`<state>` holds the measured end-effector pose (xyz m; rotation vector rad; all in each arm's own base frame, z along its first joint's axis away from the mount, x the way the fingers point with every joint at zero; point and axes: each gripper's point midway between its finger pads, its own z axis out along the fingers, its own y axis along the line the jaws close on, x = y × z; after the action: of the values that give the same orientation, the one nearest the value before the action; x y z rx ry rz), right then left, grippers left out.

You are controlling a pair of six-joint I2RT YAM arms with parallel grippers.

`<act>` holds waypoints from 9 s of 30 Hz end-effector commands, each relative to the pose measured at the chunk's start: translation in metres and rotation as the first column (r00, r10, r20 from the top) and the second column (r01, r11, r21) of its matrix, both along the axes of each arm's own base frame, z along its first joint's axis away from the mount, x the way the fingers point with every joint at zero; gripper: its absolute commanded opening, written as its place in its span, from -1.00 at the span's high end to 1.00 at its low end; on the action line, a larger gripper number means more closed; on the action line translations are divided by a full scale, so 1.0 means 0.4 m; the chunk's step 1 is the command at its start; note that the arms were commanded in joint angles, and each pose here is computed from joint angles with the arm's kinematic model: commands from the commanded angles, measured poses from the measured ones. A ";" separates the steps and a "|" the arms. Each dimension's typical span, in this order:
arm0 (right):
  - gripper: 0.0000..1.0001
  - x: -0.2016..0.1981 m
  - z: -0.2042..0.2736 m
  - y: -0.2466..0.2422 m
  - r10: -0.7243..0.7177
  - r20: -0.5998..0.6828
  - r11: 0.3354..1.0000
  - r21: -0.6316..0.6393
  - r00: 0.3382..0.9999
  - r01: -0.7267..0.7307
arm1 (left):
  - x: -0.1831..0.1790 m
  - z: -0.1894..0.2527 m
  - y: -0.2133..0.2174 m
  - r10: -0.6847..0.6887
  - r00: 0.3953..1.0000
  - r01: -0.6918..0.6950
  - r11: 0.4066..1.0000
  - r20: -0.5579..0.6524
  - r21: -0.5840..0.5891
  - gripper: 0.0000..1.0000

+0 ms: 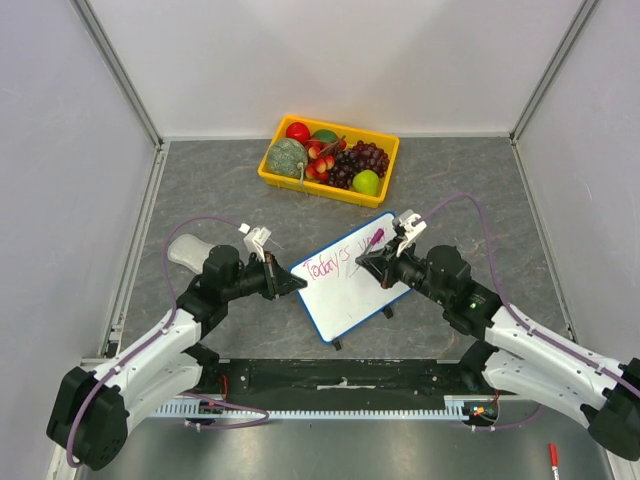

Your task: Write a sentence on the whiteboard

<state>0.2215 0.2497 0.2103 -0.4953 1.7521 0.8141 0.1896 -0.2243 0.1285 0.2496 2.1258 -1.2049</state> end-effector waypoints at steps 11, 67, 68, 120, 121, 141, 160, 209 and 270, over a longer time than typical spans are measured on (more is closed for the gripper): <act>1.00 -0.070 0.032 0.099 0.154 0.081 0.978 0.128 0.985 -0.163 | -0.024 -0.151 0.072 0.034 0.997 -0.017 0.970 -0.066 0.241 0.96; 1.00 -0.071 -0.158 0.120 0.048 -0.059 0.999 -0.013 0.997 -0.049 | -0.026 -0.150 0.071 0.032 0.997 -0.016 0.971 -0.066 0.239 0.96; 1.00 -0.067 -0.159 0.117 0.040 -0.059 0.999 -0.018 0.997 -0.041 | -0.026 -0.149 0.071 0.032 0.997 -0.016 0.971 -0.064 0.238 0.96; 1.00 -0.043 -0.120 0.102 -0.023 -0.035 1.000 -0.020 0.999 0.022 | -0.026 -0.150 0.071 0.031 0.997 -0.015 0.971 -0.064 0.240 0.96; 1.00 -0.046 -0.127 0.099 -0.022 -0.040 0.999 -0.024 0.999 0.021 | -0.027 -0.149 0.070 0.028 0.998 -0.013 0.971 -0.063 0.239 0.96; 1.00 -0.060 -0.143 0.084 -0.017 -0.057 1.000 -0.026 0.998 0.016 | -0.027 -0.151 0.072 0.033 0.997 -0.016 0.970 -0.064 0.241 0.96; 1.00 -0.026 -0.009 0.079 -0.080 0.025 0.995 0.059 0.996 0.079 | -0.027 -0.149 0.071 0.033 0.998 -0.017 0.971 -0.062 0.240 0.96; 1.00 -0.027 -0.116 0.065 -0.102 -0.032 0.995 -0.018 0.994 0.101 | -0.028 -0.148 0.070 0.033 0.997 -0.017 0.971 -0.063 0.237 0.96; 1.00 0.010 -0.018 0.071 -0.152 0.035 0.988 0.026 0.988 0.151 | -0.030 -0.150 0.070 0.030 0.998 -0.014 0.970 -0.063 0.241 0.96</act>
<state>0.2154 0.2725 0.1771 -0.3934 1.7869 0.7058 0.1884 -0.2262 0.1283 0.2568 2.1282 -1.2038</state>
